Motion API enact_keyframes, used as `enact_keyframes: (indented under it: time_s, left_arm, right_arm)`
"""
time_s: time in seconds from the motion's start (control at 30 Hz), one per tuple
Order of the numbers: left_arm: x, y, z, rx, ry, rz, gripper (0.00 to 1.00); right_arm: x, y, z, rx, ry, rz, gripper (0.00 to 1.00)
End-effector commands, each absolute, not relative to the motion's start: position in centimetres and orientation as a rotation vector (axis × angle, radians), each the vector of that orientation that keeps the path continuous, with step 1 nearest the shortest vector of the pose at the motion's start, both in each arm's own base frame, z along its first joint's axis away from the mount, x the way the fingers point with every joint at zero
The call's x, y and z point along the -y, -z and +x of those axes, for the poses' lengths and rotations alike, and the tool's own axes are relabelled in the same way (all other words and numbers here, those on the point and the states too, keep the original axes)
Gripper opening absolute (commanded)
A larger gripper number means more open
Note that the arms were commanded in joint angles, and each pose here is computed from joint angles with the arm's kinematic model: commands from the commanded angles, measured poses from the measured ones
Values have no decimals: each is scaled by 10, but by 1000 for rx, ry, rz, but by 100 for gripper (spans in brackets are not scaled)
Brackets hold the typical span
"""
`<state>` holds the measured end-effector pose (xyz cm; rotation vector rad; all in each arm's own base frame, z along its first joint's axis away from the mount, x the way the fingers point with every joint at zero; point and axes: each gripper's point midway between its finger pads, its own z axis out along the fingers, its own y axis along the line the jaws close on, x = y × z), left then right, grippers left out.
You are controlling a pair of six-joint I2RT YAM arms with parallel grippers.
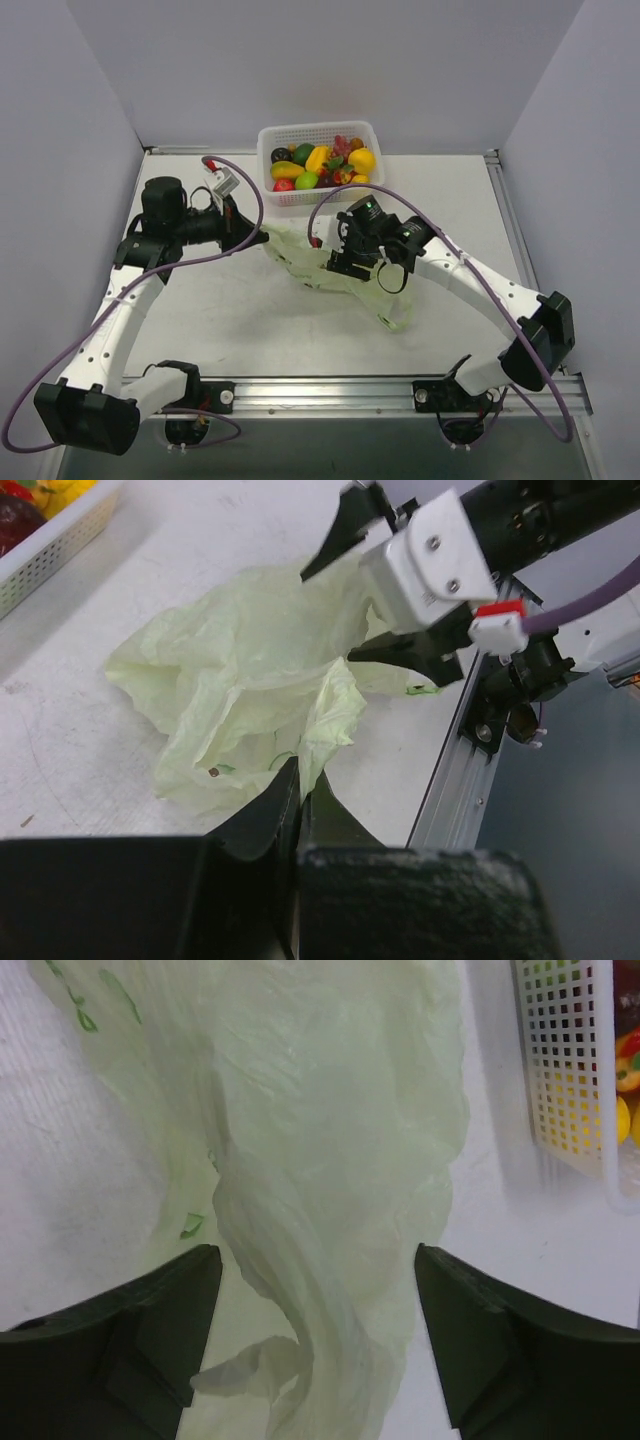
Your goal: Place the fake fruits into the plastic bag and tie a complex knot
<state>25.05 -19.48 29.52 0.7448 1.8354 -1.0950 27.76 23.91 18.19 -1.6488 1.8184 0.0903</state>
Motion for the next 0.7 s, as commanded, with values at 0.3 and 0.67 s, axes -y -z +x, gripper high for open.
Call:
enact_keyframes:
  time_s: [0.3, 0.67]
  left_arm:
    - [184, -337, 317, -1702, 976, 532, 72]
    - [188, -352, 349, -1662, 915, 291, 93]
  right_arm:
    - [-188, -229, 300, -2229, -367, -907, 0]
    - [-115, -240, 299, -2341, -497, -24, 0]
